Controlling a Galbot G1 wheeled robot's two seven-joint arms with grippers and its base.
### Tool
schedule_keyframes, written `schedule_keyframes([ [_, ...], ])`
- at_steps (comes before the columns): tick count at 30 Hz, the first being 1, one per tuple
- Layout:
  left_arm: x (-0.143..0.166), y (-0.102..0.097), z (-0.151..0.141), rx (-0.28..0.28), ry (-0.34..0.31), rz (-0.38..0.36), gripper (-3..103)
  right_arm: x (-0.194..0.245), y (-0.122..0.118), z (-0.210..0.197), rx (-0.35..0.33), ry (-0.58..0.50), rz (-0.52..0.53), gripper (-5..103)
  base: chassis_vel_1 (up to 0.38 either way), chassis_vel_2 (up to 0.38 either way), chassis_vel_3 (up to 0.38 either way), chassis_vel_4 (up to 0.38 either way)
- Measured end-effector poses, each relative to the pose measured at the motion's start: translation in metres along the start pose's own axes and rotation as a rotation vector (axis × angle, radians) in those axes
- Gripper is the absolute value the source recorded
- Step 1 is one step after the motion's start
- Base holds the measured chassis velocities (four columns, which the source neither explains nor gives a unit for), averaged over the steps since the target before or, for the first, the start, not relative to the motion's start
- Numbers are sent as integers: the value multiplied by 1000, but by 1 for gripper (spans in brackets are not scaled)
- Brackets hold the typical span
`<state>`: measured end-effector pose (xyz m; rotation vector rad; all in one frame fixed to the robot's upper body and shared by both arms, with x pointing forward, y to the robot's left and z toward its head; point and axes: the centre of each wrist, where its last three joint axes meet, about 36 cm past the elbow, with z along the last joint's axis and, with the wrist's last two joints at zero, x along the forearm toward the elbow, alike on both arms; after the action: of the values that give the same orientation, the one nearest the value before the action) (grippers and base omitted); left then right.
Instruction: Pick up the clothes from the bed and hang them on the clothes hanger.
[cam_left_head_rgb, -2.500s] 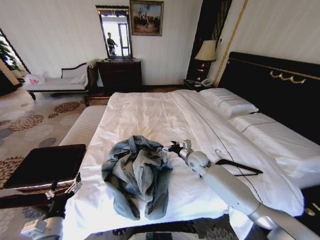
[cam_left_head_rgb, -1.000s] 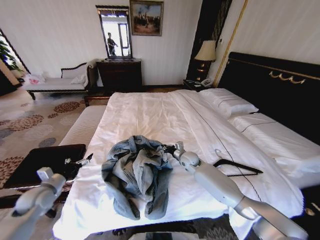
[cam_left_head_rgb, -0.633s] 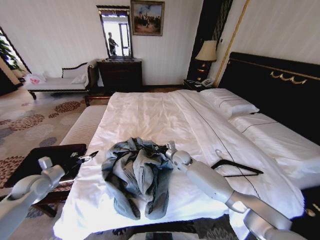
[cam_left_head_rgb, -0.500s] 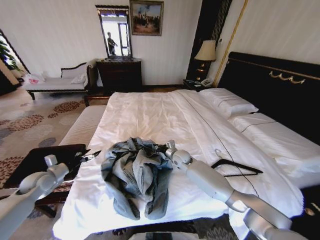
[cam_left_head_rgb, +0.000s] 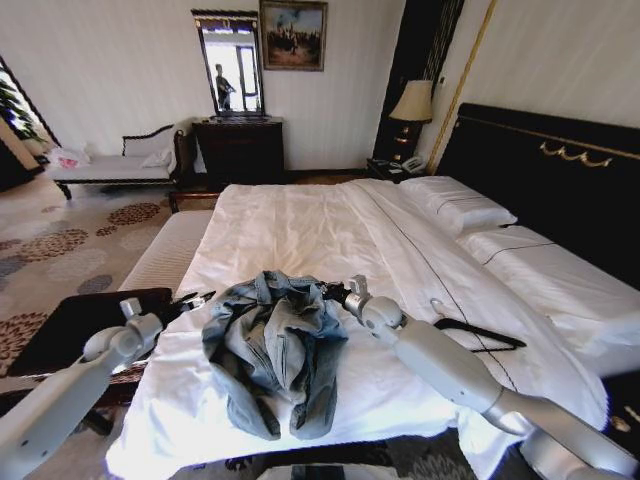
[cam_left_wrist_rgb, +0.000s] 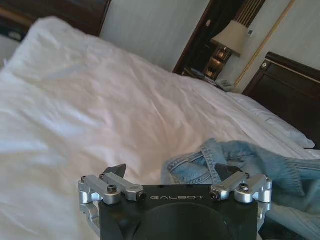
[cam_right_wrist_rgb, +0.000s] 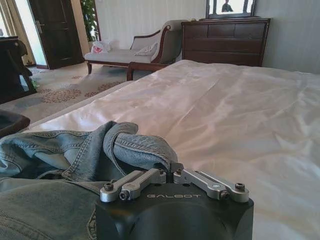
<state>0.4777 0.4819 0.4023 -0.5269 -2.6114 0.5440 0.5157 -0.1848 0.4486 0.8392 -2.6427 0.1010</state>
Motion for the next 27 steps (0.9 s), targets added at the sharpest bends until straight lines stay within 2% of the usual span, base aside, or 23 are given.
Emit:
schedule_keyframes([
  [4, -21, 4, 2, 16, 23, 7, 100, 4, 0, -4, -4, -10, -4, 2, 0, 0, 0, 0],
  [9, -43, -2, 3, 0, 52, 36, 102, 7, 0, -9, -9, -23, -4, 2, 0, 0, 0, 0],
  [12, -53, -6, 5, -3, 64, 47, 99, 9, -1, -11, -12, -29, -2, 2, 0, 0, 0, 0],
  [16, -58, -6, 8, -16, 85, 50, 86, 8, -1, -12, -15, -30, 2, 2, 0, 0, 0, 0],
  [18, -58, -6, 8, -17, 87, 51, 86, 8, -1, -12, -16, -30, 3, 2, 0, 0, 0, 0],
  [22, -56, -4, 8, 0, 83, 54, 64, 10, -3, -9, -24, -26, 11, 2, 0, 0, 0, 0],
  [23, -56, -4, 8, 0, 83, 54, 64, 10, -3, -9, -24, -26, 11, 2, 0, 0, 0, 0],
  [26, -56, -9, 10, 2, 81, 65, 48, 12, -3, -7, -28, -24, 14, 2, 0, 0, 0, 0],
  [27, -56, -9, 10, 2, 81, 65, 48, 12, -3, -7, -28, -24, 14, 2, 0, 0, 0, 0],
])
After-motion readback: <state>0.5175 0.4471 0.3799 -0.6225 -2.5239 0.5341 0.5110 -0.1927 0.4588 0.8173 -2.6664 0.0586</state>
